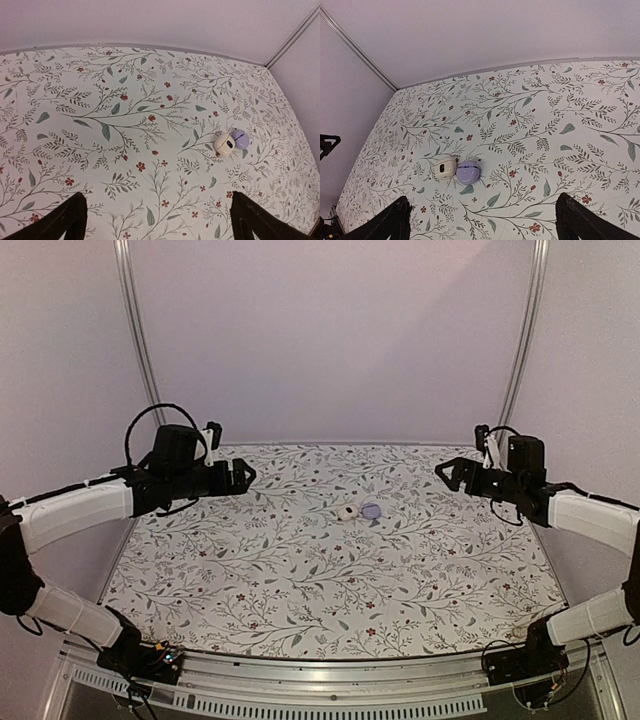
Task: Insert the wireless bluetooth earbuds into the charging case
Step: Reset both arms
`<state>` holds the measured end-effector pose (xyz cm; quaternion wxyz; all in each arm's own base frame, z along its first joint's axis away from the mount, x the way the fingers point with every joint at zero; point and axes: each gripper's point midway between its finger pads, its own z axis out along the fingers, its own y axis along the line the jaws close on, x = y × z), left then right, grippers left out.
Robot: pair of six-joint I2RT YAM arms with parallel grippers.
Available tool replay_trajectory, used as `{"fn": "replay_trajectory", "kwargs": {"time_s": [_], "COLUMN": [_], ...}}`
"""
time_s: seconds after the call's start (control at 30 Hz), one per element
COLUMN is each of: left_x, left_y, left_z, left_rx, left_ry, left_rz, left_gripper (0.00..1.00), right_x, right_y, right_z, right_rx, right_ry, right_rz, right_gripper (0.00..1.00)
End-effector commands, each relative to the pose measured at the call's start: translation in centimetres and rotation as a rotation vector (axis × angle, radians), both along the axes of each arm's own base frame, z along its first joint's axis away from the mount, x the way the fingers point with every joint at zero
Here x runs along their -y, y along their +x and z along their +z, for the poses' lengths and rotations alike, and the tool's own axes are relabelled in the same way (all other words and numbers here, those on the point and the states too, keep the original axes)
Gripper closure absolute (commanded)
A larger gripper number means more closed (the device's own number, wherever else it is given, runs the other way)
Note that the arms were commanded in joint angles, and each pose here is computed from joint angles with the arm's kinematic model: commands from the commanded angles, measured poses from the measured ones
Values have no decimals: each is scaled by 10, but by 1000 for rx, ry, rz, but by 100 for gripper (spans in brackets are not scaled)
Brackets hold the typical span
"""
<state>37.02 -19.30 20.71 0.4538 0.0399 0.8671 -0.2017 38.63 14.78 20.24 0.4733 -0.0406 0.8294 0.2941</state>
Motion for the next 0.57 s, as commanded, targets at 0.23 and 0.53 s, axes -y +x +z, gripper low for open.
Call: {"fn": "replay_trajectory", "kwargs": {"time_s": [0.23, 0.53], "left_x": [-13, -15], "left_y": [-13, -11], "left_z": [-48, -58], "left_rx": [-59, -73], "left_ry": [-79, -74], "left_rz": [80, 100], "left_gripper": [0, 0], "right_x": [14, 16], "right_y": [-37, -37], "right_z": [-24, -37], "right_rx": [45, 28], "right_ry": [36, 40], "right_rz": [-44, -61], "right_gripper": [1, 1]}}
